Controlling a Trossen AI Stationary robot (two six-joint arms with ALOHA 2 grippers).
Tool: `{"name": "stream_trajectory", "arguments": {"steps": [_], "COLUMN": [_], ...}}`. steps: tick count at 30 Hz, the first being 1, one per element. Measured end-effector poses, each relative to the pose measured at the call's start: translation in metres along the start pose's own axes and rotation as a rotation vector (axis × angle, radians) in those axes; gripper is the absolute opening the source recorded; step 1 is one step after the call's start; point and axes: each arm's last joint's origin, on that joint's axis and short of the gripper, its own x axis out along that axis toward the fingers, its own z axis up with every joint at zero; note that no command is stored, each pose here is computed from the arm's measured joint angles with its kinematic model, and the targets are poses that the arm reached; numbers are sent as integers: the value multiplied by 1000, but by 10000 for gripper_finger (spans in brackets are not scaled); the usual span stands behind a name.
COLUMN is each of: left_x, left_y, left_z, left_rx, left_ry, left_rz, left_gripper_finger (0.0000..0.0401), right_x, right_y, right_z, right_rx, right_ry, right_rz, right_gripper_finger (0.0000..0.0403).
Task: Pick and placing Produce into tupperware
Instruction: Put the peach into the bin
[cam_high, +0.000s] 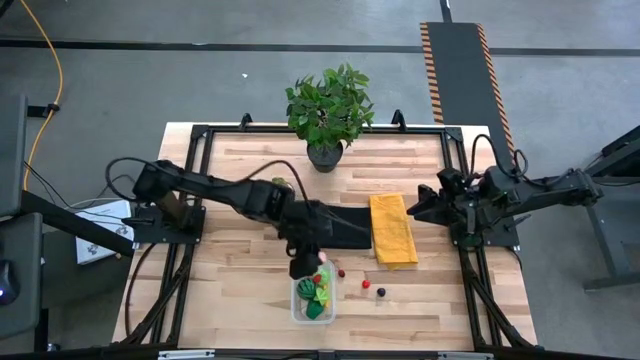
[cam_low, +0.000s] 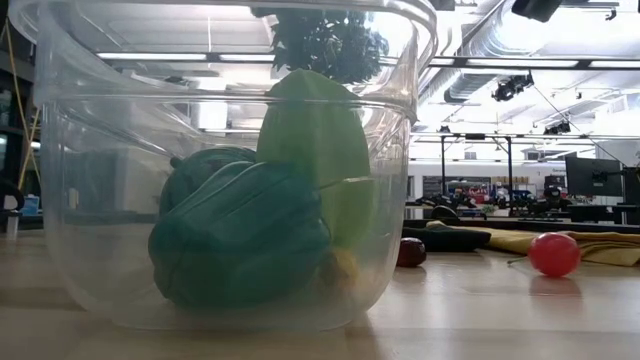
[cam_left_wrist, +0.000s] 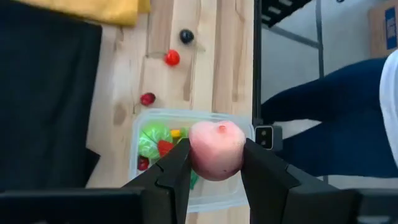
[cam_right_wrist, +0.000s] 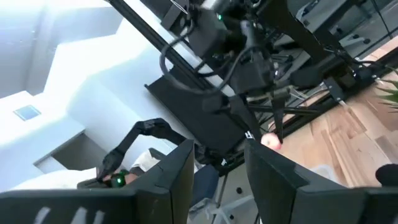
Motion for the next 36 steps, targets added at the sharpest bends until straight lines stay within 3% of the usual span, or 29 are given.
{"name": "stream_trajectory", "arguments": {"steps": [12, 20, 36], "left_x": [60, 95, 112], "left_y": [-7, -13, -8], "left_z": [-23, -37, -39], "left_rx": [-29, -30, -52], "left_ry": [217, 262, 255], "left_rz": [130, 226, 306], "left_gripper_finger": [113, 113, 113], "right_x": [-6, -6, -6], "right_y": [1, 0, -1], "right_z": [-1, -2, -3], "right_rx": [3, 3, -37], "right_ry": [20, 35, 43], "right_rz": [-5, -13, -20], "right_gripper_finger": [133, 133, 133]}}
